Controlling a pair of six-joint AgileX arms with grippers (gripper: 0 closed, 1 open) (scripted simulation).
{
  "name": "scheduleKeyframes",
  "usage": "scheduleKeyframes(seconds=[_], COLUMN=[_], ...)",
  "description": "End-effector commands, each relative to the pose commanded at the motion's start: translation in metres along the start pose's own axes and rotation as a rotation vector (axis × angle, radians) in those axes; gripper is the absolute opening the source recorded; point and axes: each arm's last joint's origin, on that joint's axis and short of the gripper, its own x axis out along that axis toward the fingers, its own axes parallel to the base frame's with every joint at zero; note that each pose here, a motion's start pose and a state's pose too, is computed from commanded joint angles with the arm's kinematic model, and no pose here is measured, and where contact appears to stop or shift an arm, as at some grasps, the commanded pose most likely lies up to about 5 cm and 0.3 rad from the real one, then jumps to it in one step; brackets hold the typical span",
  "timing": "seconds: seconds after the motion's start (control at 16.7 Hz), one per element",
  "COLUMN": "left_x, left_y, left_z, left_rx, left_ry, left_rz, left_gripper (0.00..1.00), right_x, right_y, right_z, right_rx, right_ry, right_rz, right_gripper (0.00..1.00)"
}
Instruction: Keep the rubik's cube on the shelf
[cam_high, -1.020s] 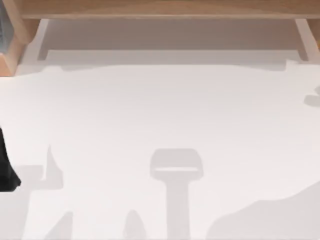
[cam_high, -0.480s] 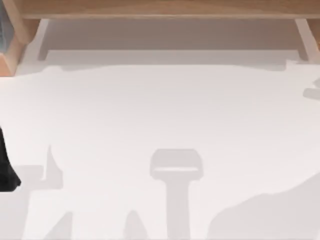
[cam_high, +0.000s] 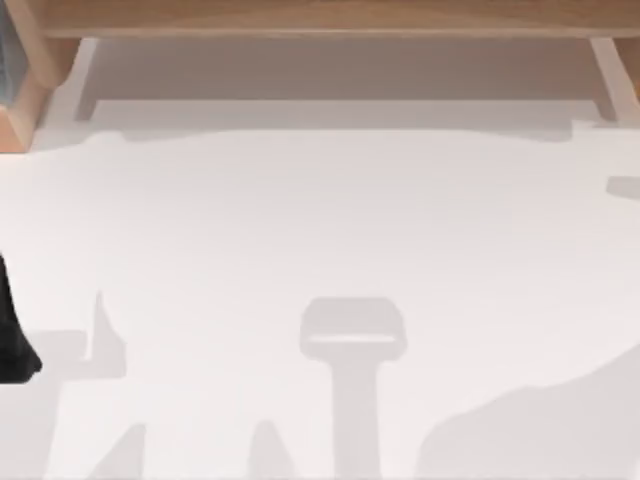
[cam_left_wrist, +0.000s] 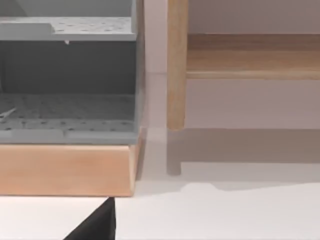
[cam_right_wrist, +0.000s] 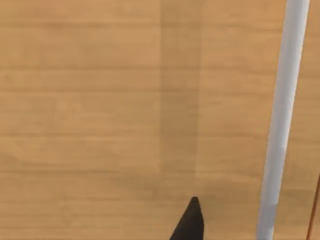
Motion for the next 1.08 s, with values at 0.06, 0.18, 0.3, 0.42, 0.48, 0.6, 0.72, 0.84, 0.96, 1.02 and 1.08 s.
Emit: scheduleKeyframes(seconds=[0.06,0.18,0.3,0.42,0.48,0.6,0.72,0.84,0.96,1.02,1.08], left_x=[0.000,0.000,0.000,0.000,0.000,0.000,0.000,0.000,0.000,0.000,0.000], left_y=[0.000,0.000,0.000,0.000,0.000,0.000,0.000,0.000,0.000,0.000,0.000], left_z=[0.000,0.000,0.000,0.000,0.000,0.000,0.000,0.000,0.000,0.000,0.000], left_rx=[0.000,0.000,0.000,0.000,0.000,0.000,0.000,0.000,0.000,0.000,0.000], left_ry=[0.000,0.000,0.000,0.000,0.000,0.000,0.000,0.000,0.000,0.000,0.000], left_rz=[0.000,0.000,0.000,0.000,0.000,0.000,0.000,0.000,0.000,0.000,0.000], left_gripper=[1.00,1.00,1.00,1.00,1.00,1.00,1.00,1.00,1.00,1.00,1.00], right_x=[0.000,0.000,0.000,0.000,0.000,0.000,0.000,-0.002,-0.010,-0.017,-0.025], right_y=[0.000,0.000,0.000,0.000,0.000,0.000,0.000,0.001,-0.003,-0.002,-0.001], right_z=[0.000,0.000,0.000,0.000,0.000,0.000,0.000,-0.002,-0.004,-0.004,-0.003], right_rx=[0.000,0.000,0.000,0.000,0.000,0.000,0.000,0.005,0.001,0.000,0.002], right_ry=[0.000,0.000,0.000,0.000,0.000,0.000,0.000,0.004,0.004,0.004,0.004], right_rz=[0.000,0.000,0.000,0.000,0.000,0.000,0.000,0.003,-0.009,-0.009,-0.003], right_gripper=[0.25,0.10,0.00,0.00,0.00,0.00,0.00,0.00,0.00,0.00,0.00])
